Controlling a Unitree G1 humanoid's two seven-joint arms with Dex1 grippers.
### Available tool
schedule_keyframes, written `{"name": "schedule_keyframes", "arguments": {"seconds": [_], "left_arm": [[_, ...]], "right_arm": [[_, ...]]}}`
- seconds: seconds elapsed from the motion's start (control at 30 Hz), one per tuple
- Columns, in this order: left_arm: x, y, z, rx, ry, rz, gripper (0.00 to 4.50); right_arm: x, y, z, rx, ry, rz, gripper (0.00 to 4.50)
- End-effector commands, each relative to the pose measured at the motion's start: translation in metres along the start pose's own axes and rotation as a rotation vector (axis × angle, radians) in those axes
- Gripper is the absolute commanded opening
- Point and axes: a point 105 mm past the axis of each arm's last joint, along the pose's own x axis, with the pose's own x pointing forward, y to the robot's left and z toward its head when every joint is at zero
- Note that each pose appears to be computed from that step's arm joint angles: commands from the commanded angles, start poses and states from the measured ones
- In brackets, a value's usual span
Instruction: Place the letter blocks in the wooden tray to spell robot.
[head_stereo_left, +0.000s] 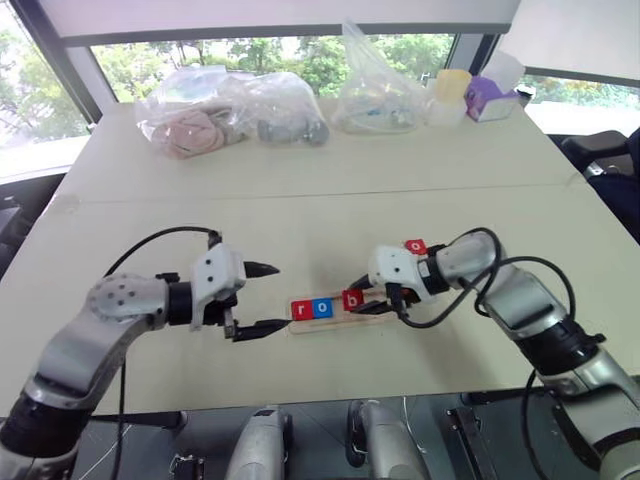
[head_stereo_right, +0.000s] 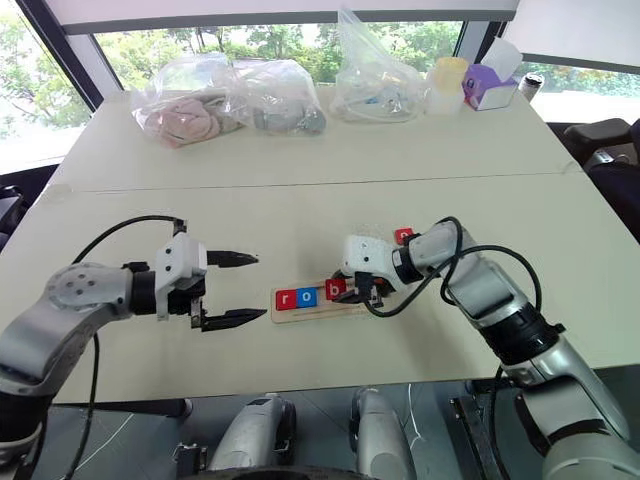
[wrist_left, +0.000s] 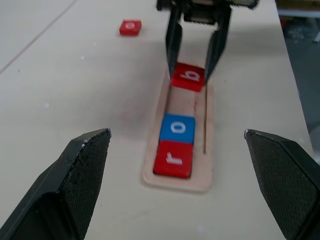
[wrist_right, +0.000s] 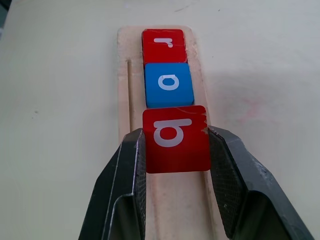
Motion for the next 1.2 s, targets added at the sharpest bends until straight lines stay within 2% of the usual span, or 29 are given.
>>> {"name": "schedule_keyframes", "arguments": {"seconds": [0.03, 0.63, 1.13, 1.2], "left_arm": [[-0.009, -0.005, 0.009, 0.046, -0.003, 0.000, 4.50], [-0.006, -0.002, 0.007, 0.050, -0.023, 0.038, 4.50], [-0.001, 0.003, 0.019, 0.063, -0.043, 0.052, 4.50], [0.000, 0.003, 0.021, 0.064, -0.045, 0.052, 4.50]], "right_arm": [[0.002, -0.006, 0.008, -0.046, -0.013, 0.005, 1.17], [0.016, 0.000, 0.002, -0.020, -0.015, 0.047, 1.17], [0.019, -0.003, -0.006, -0.003, -0.001, 0.042, 1.17], [0.019, -0.003, -0.006, -0.002, 0.000, 0.042, 2.20]]}}
